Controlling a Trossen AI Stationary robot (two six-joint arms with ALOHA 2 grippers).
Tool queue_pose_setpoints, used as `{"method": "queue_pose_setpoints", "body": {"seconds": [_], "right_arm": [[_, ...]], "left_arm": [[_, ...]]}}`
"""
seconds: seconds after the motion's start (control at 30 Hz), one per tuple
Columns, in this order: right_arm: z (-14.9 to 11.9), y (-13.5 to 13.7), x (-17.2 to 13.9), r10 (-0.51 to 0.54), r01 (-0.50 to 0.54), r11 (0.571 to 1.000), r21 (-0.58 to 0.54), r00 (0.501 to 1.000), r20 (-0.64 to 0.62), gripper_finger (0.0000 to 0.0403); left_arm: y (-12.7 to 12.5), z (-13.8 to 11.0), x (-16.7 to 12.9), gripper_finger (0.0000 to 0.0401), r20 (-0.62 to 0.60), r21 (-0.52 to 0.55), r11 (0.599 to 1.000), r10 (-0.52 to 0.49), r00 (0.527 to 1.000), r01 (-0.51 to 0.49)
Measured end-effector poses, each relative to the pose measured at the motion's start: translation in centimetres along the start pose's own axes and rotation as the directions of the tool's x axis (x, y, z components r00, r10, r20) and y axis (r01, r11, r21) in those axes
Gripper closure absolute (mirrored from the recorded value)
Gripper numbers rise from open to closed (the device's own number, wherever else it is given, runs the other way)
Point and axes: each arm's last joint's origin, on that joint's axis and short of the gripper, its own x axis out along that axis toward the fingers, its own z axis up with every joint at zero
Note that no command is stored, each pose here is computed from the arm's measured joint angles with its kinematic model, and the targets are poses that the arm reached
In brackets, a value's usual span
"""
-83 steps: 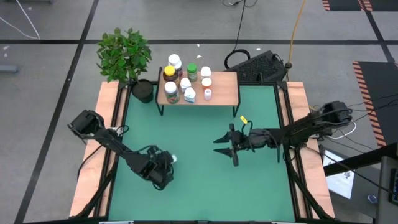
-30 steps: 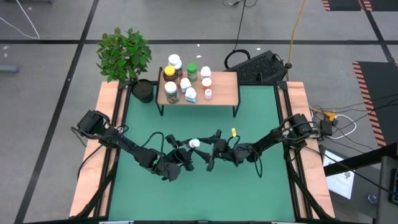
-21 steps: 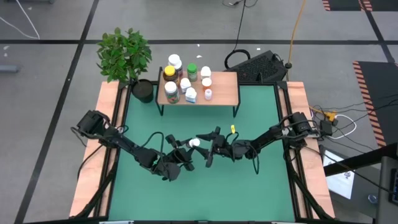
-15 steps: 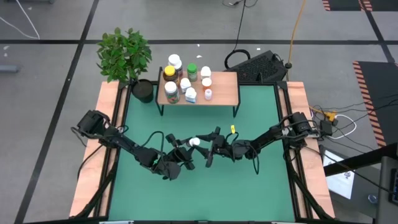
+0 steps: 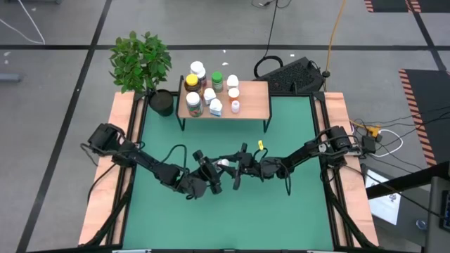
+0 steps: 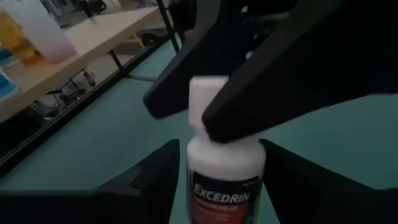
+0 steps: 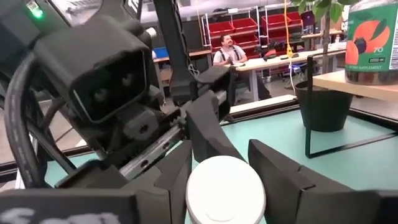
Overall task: Pick and place medicine bottles onto shelf by color
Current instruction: Put the black pill bottle on the shelf
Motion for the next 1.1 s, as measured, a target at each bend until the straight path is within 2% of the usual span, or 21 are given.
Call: {"method": "queue_pose_setpoints", "body": {"seconds": [0.27,0.4,0.5,0.67,0.9,1.1], "right_arm": [[0.4,-0.6,0.2,-0.01,0.01,0.998,-0.068,1.0,-0.005,0.0268],[2.0,-1.7,0.3,0.059,-0.074,0.992,-0.102,0.988,-0.139,0.0258],[3.9,-3.0,-0.2,0.069,-0.102,0.989,-0.109,0.961,-0.269,0.0253],[8.4,-4.8,-2.2,0.019,-0.082,0.981,-0.174,0.942,-0.336,0.0263],[14.5,-9.2,-4.8,-0.074,0.0,0.956,-0.292,0.967,-0.244,0.0259],[18.6,-14.6,-6.1,-0.17,0.084,0.952,-0.294,0.944,-0.282,0.0262]], "left_arm": [[0.4,-0.3,0.4,0.0176,-0.04,-0.008,1.0,-0.017,0.999,0.017],[0.2,-0.9,-0.1,0.0175,-0.107,-0.022,0.997,-0.075,0.991,0.073],[0.4,-0.9,-0.4,0.0175,-0.153,-0.05,0.991,-0.133,0.979,0.127],[0.4,-1.0,-0.5,0.0162,-0.176,-0.063,0.984,-0.178,0.968,0.169],[0.3,-1.0,-0.5,0.0151,-0.19,-0.071,0.977,-0.213,0.959,0.203],[0.8,-0.9,0.1,0.015,-0.189,-0.064,0.98,-0.197,0.962,0.188]]}}
